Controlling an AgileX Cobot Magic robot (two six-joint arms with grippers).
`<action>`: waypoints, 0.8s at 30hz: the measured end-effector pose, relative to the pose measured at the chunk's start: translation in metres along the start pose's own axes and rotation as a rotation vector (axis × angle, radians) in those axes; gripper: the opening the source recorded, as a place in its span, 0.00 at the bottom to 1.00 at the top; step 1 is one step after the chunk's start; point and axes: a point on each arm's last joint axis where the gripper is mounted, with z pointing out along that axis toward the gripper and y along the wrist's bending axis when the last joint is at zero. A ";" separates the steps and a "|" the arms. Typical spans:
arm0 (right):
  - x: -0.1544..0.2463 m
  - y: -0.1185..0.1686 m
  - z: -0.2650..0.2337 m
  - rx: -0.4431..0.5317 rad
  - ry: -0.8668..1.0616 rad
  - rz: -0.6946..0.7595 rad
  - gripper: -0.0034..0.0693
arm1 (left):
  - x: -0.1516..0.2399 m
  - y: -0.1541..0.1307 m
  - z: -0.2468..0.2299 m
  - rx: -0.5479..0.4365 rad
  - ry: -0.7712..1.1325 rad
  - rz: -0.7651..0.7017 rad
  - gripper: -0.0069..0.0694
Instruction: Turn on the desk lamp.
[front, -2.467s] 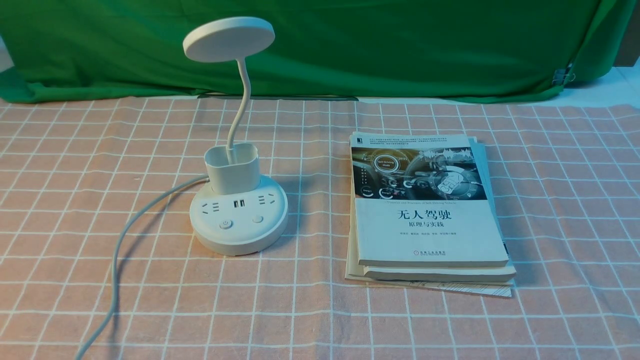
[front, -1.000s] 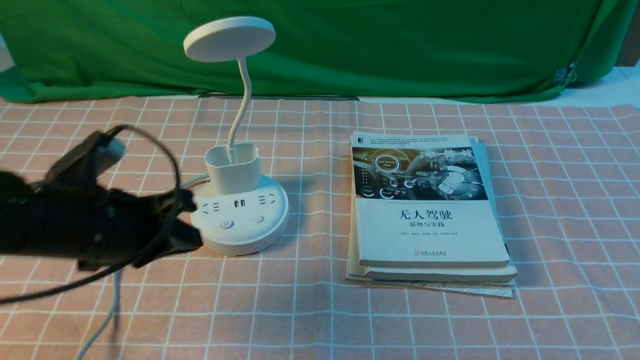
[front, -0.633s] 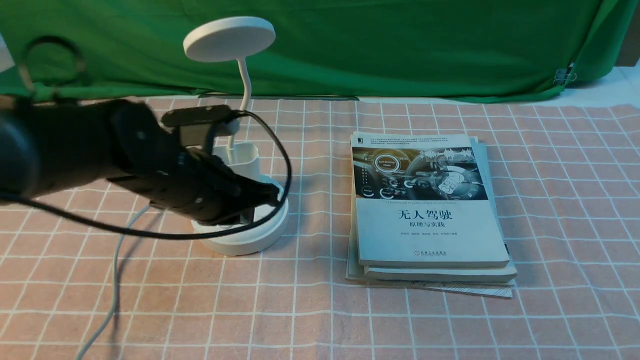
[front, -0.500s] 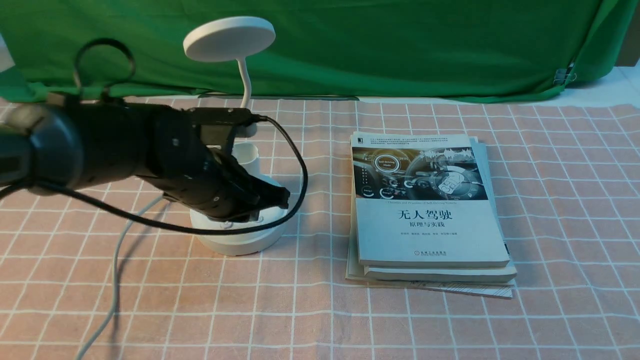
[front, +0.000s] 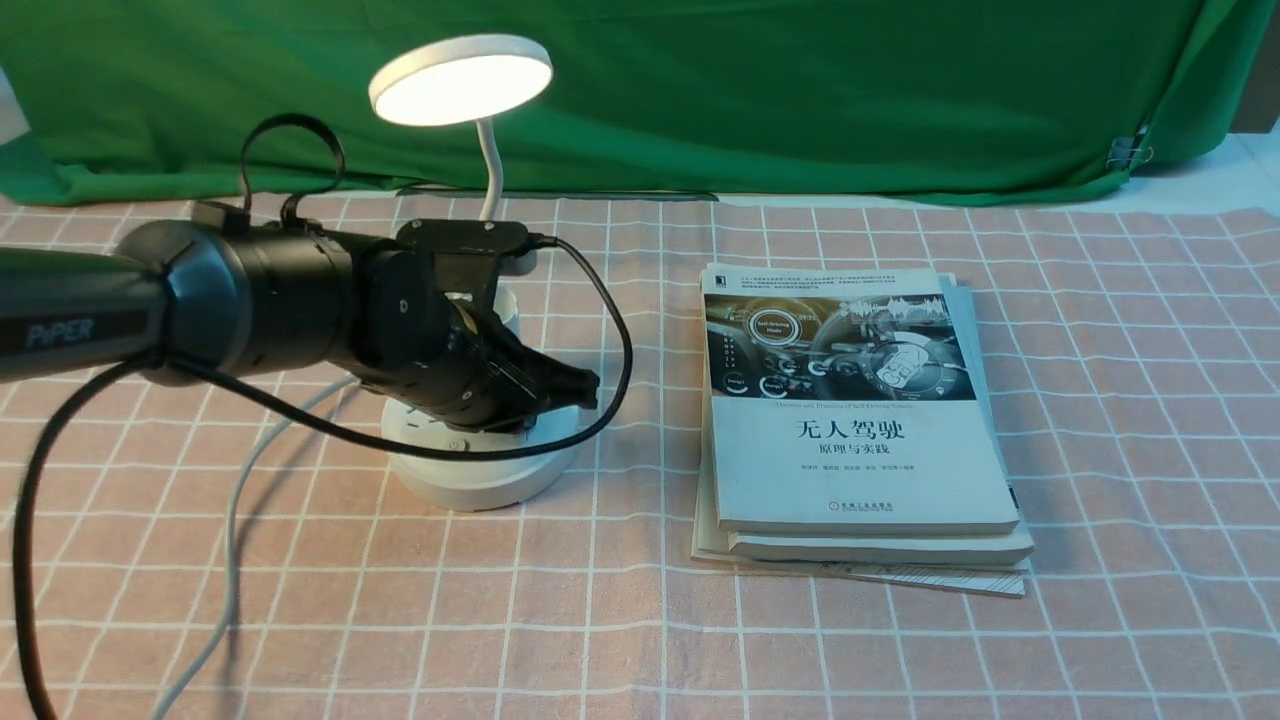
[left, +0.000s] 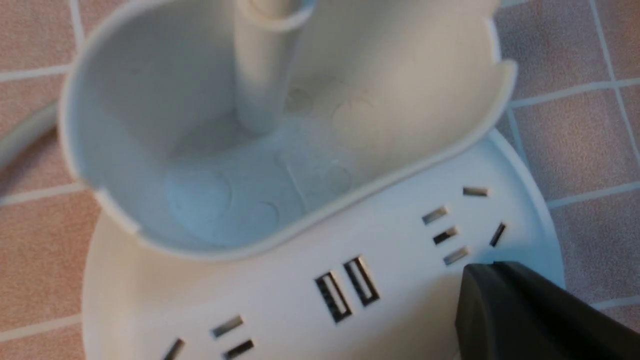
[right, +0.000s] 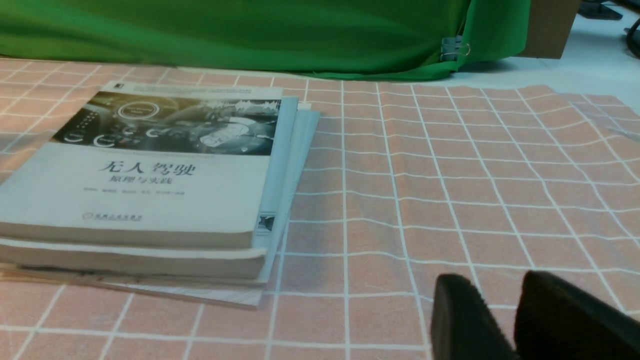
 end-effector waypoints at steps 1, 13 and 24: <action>0.000 0.000 0.000 0.000 0.000 0.000 0.38 | -0.001 0.000 -0.002 0.001 -0.002 -0.004 0.09; 0.000 0.000 0.000 0.000 0.000 0.000 0.37 | -0.006 -0.008 -0.069 0.057 -0.089 -0.084 0.09; 0.000 0.000 0.000 0.000 0.000 0.000 0.37 | 0.080 0.003 -0.143 0.107 -0.100 -0.150 0.09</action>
